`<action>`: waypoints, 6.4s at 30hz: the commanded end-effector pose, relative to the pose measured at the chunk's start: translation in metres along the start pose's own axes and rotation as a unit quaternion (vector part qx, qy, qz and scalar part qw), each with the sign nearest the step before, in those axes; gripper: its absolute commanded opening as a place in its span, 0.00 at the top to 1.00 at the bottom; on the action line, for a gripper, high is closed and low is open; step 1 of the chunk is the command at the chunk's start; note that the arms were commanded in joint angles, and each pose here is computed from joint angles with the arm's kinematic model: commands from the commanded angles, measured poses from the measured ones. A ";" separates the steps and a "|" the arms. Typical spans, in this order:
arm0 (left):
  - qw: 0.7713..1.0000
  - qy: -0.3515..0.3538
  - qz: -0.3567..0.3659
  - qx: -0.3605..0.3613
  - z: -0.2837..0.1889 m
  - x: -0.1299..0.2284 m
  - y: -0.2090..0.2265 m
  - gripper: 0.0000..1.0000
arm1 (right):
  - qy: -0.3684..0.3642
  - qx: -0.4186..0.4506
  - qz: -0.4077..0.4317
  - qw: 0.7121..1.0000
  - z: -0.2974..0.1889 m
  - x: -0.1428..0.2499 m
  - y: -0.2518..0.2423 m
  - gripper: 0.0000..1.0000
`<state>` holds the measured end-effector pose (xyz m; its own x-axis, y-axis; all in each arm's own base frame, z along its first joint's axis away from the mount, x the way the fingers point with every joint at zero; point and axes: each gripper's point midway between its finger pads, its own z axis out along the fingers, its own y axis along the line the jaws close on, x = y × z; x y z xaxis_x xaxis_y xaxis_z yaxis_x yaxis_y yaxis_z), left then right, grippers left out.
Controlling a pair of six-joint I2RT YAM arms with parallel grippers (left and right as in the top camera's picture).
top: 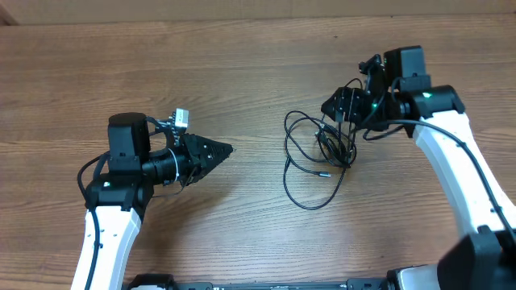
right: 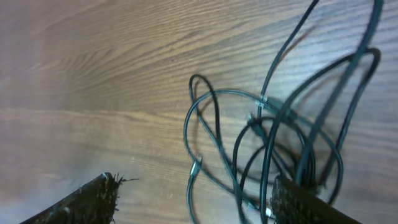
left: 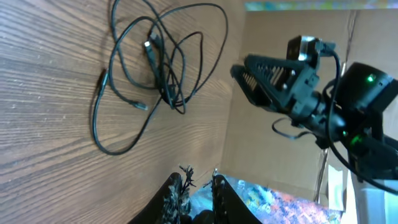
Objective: Untangle cables
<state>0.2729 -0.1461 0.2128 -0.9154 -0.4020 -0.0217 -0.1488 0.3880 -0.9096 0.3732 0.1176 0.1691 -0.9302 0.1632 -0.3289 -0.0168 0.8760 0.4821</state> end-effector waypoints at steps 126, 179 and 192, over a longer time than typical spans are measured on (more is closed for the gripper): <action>0.965 -0.095 -0.056 -0.240 0.093 -0.035 0.103 0.96 | -0.146 0.042 -0.002 0.988 -0.174 0.034 0.024 0.96; 0.884 -0.096 -0.124 -0.440 -0.006 -0.041 0.209 0.00 | -0.657 0.397 0.008 0.641 -0.453 -0.206 -0.127 0.96; 0.884 -0.096 -0.124 -0.440 -0.006 -0.041 0.209 0.01 | -0.551 0.418 0.023 0.722 -0.354 -0.244 -0.274 0.96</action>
<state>0.2770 -0.0469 0.0278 -0.7469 -0.6649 -0.0091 -0.6446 0.7274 -0.2353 0.4405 -0.3056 0.4780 0.0686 -0.0493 -0.9964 0.7090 0.7051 0.0140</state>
